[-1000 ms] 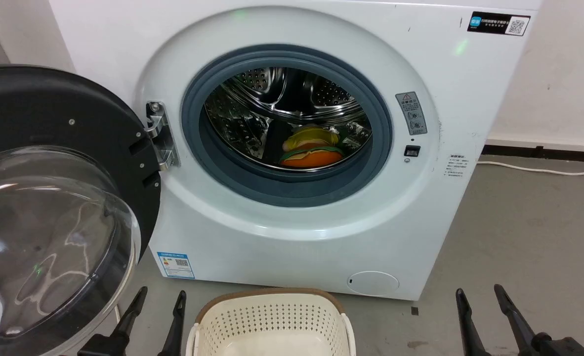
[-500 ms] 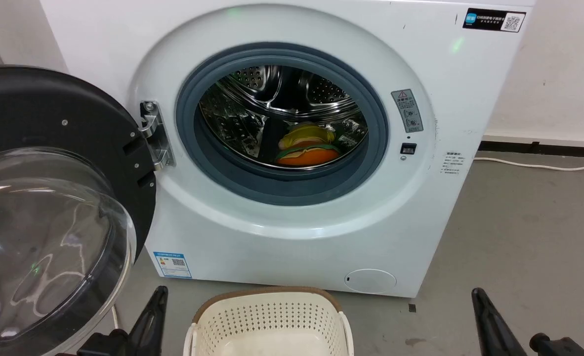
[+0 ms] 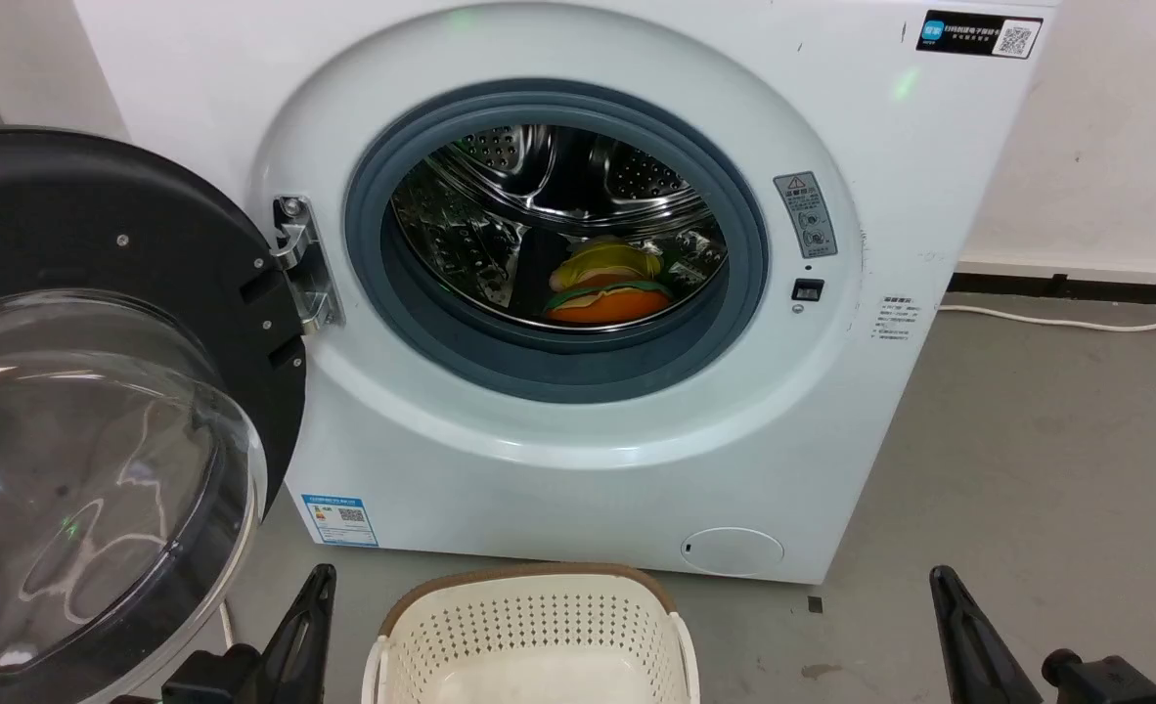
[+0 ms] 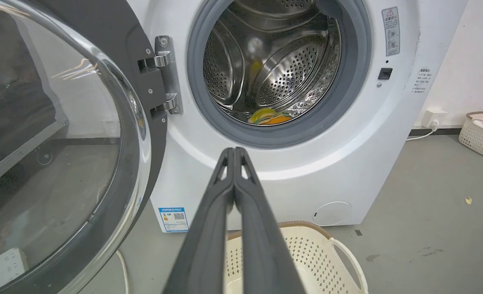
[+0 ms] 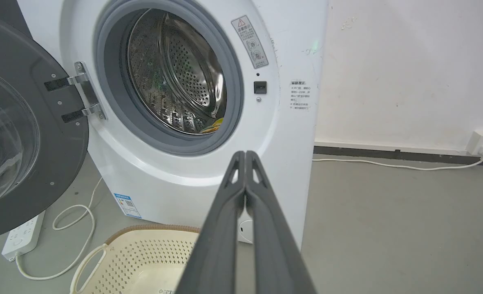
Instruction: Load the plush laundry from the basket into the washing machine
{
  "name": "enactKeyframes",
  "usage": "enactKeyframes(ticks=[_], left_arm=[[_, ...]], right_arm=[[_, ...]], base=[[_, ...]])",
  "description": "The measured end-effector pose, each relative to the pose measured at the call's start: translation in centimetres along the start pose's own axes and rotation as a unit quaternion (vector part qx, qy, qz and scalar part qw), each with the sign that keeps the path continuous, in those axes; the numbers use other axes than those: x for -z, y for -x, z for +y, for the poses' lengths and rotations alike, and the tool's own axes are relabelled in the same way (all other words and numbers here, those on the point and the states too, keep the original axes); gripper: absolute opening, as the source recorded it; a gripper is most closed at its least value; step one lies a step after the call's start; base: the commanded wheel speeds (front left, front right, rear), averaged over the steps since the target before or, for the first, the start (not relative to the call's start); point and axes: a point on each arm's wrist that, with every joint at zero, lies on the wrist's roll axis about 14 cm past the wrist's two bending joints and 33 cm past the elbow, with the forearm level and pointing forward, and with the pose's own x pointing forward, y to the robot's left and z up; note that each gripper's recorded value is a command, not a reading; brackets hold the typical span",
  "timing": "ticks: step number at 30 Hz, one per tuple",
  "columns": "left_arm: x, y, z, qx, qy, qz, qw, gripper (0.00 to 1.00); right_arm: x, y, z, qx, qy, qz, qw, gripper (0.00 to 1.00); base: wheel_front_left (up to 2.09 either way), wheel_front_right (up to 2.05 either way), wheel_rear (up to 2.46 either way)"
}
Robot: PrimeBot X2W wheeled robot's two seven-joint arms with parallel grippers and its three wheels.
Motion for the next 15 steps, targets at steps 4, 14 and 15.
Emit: enactKeyframes(ticks=[4, 14, 15], left_arm=[[0.05, -0.1, -0.05, -0.001, 0.0, 0.002, 1.0, 0.0], [-0.11, -0.58, -0.19, -0.005, -0.003, 0.003, 1.0, 0.0], [-0.1, -0.64, -0.16, -0.006, -0.003, 0.005, 1.0, 0.0]], right_arm=[[0.1, -0.07, -0.01, 0.0, 0.003, 0.004, 1.0, 0.0], [0.08, -0.54, -0.02, -0.002, 0.009, 0.01, 1.0, 0.0], [0.09, -0.56, -0.02, -0.002, 0.01, 0.01, 1.0, 0.0]], base=[[0.0, 0.0, 0.0], [0.0, 0.0, 0.0], [0.0, 0.0, 0.0]])
